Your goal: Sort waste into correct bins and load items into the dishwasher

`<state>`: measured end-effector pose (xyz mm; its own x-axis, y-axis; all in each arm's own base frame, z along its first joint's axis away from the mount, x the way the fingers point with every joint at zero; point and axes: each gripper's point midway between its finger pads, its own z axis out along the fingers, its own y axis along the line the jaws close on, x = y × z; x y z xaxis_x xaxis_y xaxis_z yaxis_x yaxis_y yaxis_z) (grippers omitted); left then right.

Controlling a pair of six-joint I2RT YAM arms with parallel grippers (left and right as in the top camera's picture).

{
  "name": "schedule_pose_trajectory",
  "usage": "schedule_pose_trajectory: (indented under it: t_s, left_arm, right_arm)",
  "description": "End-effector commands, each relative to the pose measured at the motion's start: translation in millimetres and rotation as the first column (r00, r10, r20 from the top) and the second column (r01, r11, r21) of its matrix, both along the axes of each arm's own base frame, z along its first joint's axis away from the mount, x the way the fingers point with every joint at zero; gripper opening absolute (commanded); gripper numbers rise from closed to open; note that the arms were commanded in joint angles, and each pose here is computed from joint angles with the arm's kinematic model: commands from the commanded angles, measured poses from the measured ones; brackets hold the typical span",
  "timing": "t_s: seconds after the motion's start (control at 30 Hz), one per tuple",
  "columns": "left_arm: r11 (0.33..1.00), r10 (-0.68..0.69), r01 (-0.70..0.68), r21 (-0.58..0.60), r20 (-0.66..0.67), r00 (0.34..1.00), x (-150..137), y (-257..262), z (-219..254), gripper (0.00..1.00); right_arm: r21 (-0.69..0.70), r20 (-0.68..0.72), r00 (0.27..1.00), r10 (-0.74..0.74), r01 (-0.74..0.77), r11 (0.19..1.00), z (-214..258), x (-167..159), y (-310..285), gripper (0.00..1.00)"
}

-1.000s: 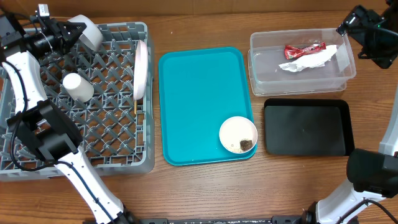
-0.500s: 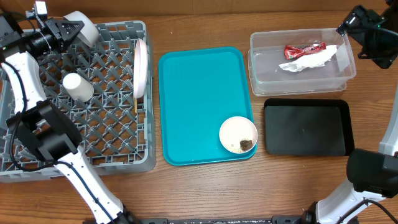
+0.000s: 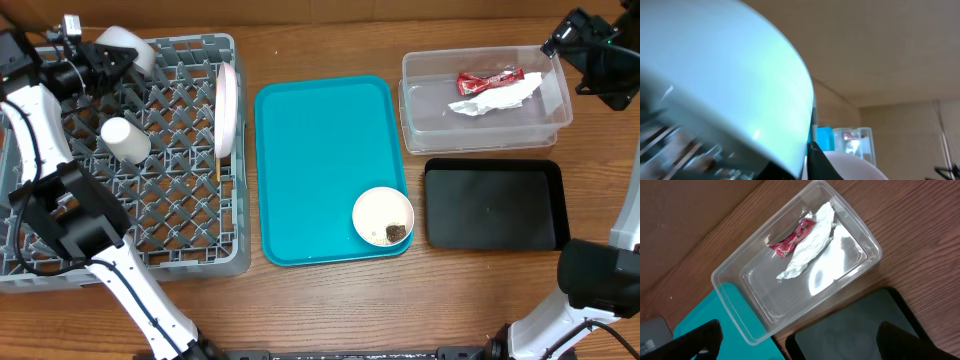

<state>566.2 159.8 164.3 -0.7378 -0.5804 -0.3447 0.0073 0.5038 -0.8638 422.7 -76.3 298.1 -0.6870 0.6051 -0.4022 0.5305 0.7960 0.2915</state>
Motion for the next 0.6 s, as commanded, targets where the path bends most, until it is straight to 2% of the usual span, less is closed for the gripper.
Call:
schedule_pose_trajectory:
  t_s: [0.0,0.03,0.13,0.27,0.37,0.4,0.43,0.5,0.57]
  left_arm:
    - [0.994,0.103,-0.101,0.034,-0.059,0.993,-14,41,-12,0.37]
    - [0.993,0.118,-0.116,0.029,-0.069,0.991,-18,49,-13,0.46]
    - [0.99,0.143,-0.142,0.016,-0.091,0.986,-27,61,-15,0.55]
    - [0.985,0.173,-0.174,0.003,-0.118,0.978,-40,74,-10,0.57]
    - [0.982,0.19,-0.189,0.021,-0.091,0.978,-48,77,18,0.56]
    - [0.982,0.191,-0.189,0.029,-0.076,0.979,-49,76,28,0.51]
    - [0.982,0.189,-0.187,0.038,-0.061,0.98,-49,74,35,0.39]
    - [0.975,0.202,-0.197,0.107,-0.042,0.978,-46,67,52,0.04]
    - [0.955,0.236,-0.222,0.196,-0.049,0.97,-40,64,53,0.04]
  right_arm:
    - [-0.004,0.024,1.0,-0.007,0.007,1.0,8,1,-1,1.0]
    - [-0.004,0.024,1.0,-0.007,0.007,1.0,8,1,-1,1.0]
    - [-0.004,0.024,1.0,-0.007,0.007,1.0,8,1,-1,1.0]
    - [-0.004,0.024,1.0,-0.007,0.007,1.0,8,1,-1,1.0]
    - [-0.004,0.024,1.0,-0.007,0.007,1.0,8,1,-1,1.0]
    - [-0.004,0.024,1.0,-0.007,0.007,1.0,8,1,-1,1.0]
    - [-0.004,0.024,1.0,-0.007,0.007,1.0,8,1,-1,1.0]
    - [-0.004,0.024,1.0,-0.007,0.007,1.0,8,1,-1,1.0]
    - [-0.004,0.024,1.0,-0.007,0.007,1.0,8,1,-1,1.0]
